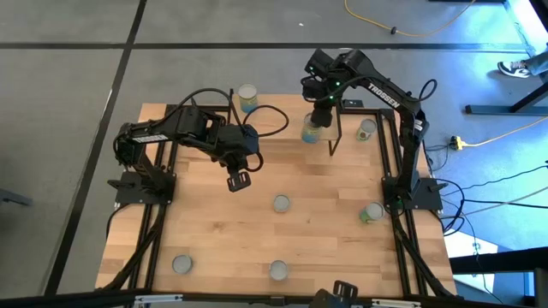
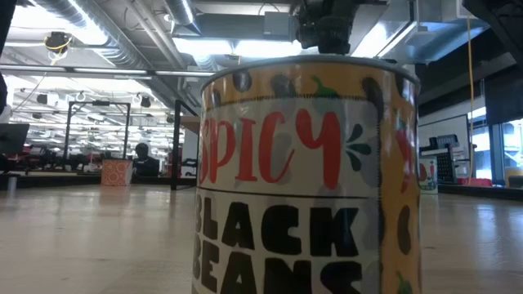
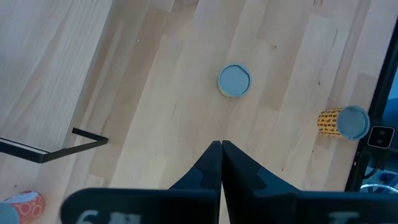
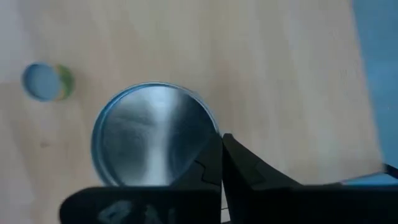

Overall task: Pick and place cans onto a shelf
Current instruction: Put the canned cherries on the shelf

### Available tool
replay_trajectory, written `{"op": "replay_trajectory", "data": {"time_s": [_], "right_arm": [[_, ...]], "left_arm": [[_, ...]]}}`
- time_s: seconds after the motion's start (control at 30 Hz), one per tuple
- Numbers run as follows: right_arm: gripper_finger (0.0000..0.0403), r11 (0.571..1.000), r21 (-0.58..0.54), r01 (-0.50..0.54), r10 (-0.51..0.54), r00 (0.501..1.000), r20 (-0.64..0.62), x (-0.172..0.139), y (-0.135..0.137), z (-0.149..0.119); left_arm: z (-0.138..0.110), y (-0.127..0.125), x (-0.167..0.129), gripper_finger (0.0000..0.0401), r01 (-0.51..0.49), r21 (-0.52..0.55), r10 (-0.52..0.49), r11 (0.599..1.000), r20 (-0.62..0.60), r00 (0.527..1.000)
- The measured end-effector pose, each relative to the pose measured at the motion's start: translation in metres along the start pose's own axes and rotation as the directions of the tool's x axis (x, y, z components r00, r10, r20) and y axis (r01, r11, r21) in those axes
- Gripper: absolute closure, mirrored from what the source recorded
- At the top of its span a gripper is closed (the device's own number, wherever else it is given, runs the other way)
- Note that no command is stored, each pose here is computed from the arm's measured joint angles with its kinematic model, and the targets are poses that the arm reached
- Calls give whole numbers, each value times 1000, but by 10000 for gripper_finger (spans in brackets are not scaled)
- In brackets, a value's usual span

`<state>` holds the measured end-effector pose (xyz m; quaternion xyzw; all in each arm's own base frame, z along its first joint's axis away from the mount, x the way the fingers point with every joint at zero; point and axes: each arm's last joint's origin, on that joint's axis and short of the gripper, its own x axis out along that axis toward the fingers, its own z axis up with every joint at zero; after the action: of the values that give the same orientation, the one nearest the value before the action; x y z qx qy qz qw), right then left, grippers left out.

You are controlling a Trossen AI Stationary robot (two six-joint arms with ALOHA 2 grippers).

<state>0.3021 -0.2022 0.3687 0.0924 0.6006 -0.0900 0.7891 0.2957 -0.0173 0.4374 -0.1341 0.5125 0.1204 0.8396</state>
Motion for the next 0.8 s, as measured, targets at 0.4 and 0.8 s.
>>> {"op": "replay_trajectory", "data": {"time_s": [0.4,0.8], "right_arm": [[402,999,2,36,-36,999,11,-1,-3,2],[403,999,-4,40,-39,999,29,-5,-2,1]], "left_arm": [[0,0,0,401,0,-21,0,1000,0,1000],[0,0,0,401,0,-21,0,1000,0,1000]]}}
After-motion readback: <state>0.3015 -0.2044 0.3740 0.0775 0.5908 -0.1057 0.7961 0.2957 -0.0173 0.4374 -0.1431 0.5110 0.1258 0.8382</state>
